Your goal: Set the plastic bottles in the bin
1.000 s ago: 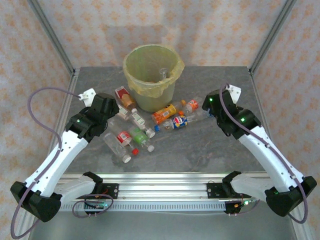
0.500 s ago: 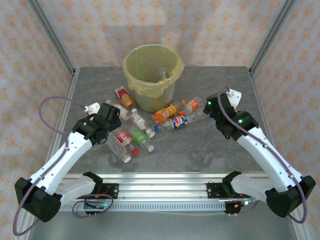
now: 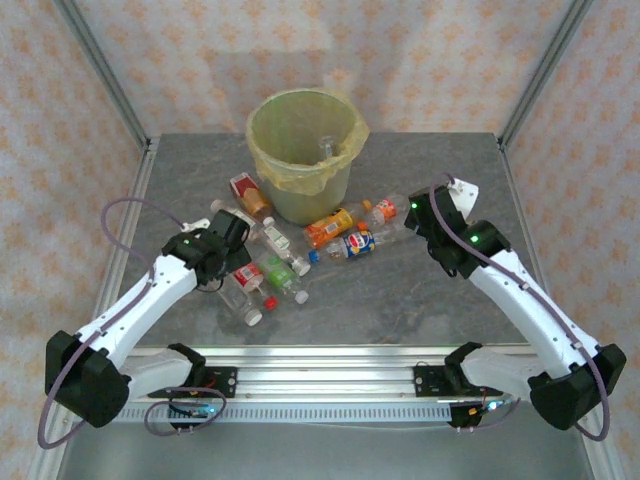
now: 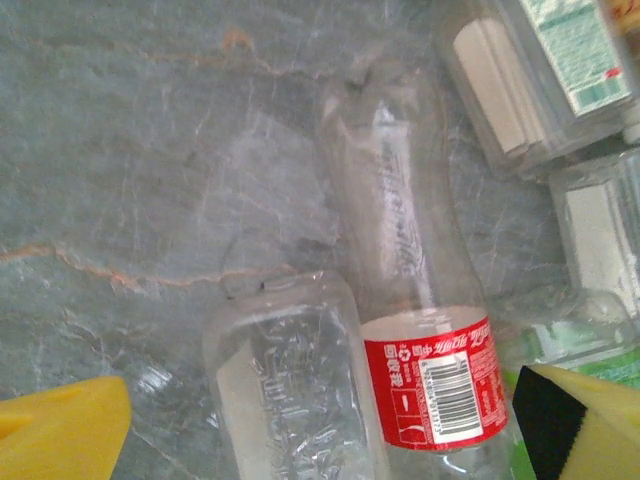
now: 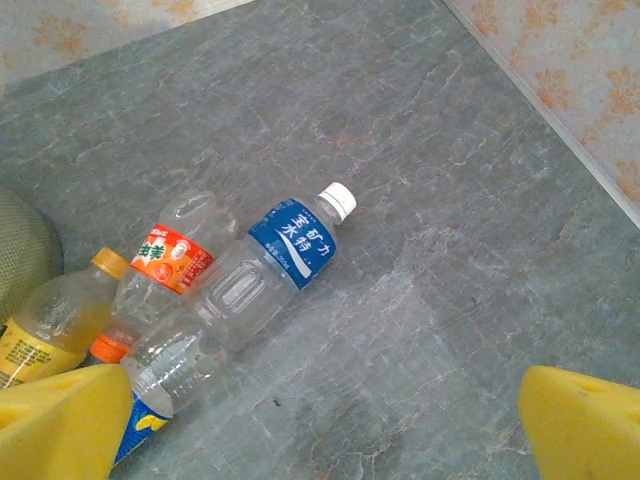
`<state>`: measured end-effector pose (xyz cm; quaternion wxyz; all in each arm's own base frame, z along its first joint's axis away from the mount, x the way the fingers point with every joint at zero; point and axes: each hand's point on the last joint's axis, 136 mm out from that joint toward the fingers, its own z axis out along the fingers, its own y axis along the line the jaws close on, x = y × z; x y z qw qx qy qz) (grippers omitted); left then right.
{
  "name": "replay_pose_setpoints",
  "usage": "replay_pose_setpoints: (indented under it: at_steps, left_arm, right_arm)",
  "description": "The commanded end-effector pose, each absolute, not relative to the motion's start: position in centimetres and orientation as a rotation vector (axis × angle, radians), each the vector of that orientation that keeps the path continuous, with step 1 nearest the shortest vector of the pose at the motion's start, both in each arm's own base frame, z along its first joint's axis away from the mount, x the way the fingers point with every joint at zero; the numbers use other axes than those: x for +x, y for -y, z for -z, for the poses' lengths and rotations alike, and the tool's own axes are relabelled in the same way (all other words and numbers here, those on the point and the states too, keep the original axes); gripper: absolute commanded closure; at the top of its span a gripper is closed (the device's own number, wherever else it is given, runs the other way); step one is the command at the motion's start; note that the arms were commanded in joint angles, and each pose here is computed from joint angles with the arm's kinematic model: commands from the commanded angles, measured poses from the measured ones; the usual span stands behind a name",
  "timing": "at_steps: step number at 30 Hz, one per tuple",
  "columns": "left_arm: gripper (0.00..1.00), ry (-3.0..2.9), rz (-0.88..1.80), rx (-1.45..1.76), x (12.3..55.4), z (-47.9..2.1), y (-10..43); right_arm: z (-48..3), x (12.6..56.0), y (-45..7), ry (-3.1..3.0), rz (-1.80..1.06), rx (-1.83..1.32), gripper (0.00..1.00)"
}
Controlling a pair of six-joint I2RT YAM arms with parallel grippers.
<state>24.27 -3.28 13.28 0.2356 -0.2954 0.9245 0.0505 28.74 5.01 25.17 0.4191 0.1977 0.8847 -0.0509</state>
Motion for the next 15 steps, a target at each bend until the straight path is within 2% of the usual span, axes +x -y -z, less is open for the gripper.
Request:
replay_pose_setpoints:
  at_steps: [1,13,15]
  left_arm:
    - [0.00,-2.599,-0.146,-0.919,22.2,-11.6,3.1]
    - [0.00,-2.633,-0.108,-1.032,20.5,-8.4,3.4]
    - [0.04,-2.634,-0.104,-1.033,20.6,-8.2,3.5]
  right_arm:
    - [-24.7,28.6,-4.3,-2.214,0.175,0.518,0.01]
    - [-24.5,28.7,-4.3,-2.217,0.173,0.516,0.01]
    - [-24.4,28.7,-4.4,-2.217,0.173,0.517,0.01]
